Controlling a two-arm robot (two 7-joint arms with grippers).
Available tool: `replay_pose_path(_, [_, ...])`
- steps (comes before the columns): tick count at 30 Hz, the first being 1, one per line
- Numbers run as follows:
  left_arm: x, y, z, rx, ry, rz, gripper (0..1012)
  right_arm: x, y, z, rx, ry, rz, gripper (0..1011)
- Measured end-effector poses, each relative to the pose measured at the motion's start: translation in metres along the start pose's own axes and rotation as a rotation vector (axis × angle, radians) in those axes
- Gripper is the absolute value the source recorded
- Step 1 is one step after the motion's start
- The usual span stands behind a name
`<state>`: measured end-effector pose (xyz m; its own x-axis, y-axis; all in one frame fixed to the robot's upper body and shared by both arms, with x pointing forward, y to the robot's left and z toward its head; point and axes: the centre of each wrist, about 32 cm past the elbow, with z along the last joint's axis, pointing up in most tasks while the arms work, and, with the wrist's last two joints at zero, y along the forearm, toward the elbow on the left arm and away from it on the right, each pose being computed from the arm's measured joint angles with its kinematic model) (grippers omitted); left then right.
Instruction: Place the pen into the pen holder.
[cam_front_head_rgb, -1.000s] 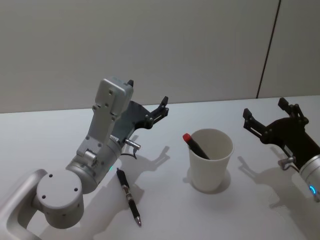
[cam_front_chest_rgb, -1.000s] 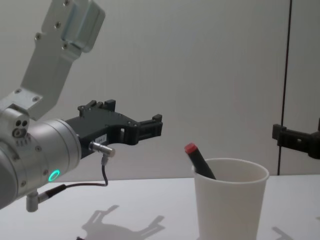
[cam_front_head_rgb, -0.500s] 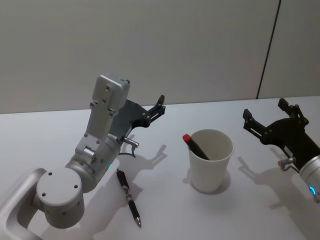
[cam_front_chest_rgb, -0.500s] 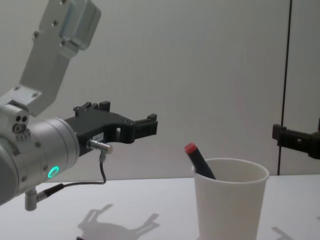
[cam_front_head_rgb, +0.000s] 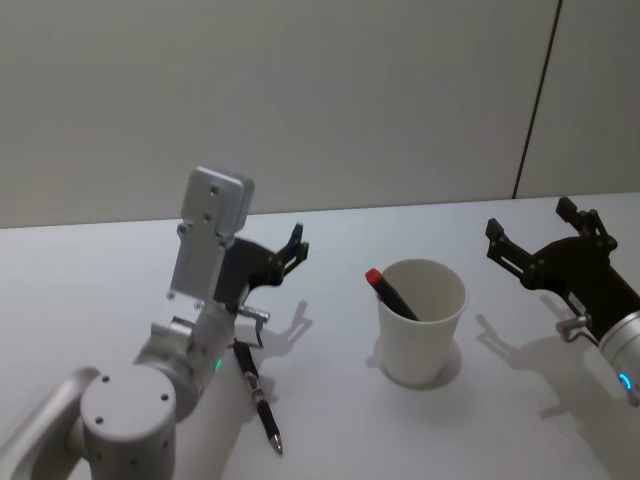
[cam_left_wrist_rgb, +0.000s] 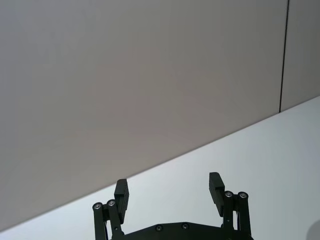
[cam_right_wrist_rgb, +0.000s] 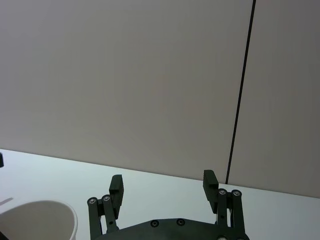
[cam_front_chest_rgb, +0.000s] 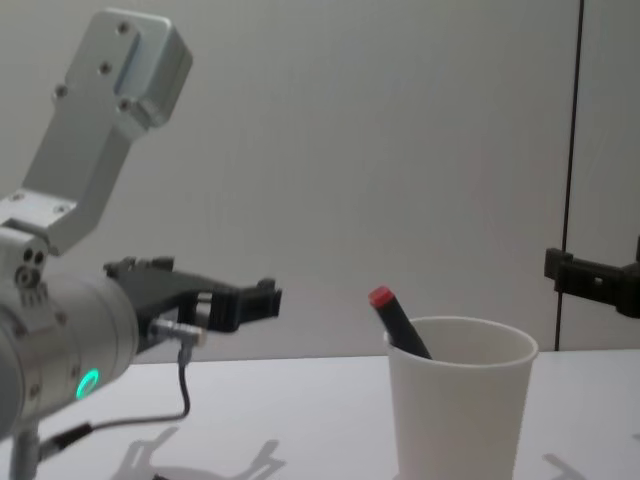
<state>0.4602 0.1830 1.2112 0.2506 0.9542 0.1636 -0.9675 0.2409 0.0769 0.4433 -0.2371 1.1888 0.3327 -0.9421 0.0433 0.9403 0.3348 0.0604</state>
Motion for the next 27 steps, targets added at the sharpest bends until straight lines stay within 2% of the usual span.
replay_pose_path(5, [-0.0125, 0.0131, -0.0007, 0.059, 0.01, 0.054, 1001, 0.0, 0.0, 0.0, 0.0, 0.0, 0.0, 1001])
replay_pose_path(10, [-0.0206, 0.0224, -0.0007, 0.1, 0.014, 0.094, 1001, 0.0, 0.0, 0.0, 0.0, 0.0, 0.0, 1001])
replay_pose_path(18, [-0.0277, 0.0307, -0.0005, 0.135, 0.016, 0.124, 1001, 0.0, 0.0, 0.0, 0.0, 0.0, 0.0, 1001])
replay_pose_path(27, [-0.0316, 0.0355, 0.0002, 0.154, 0.016, 0.141, 1001, 0.0, 0.0, 0.0, 0.0, 0.0, 0.0, 1001])
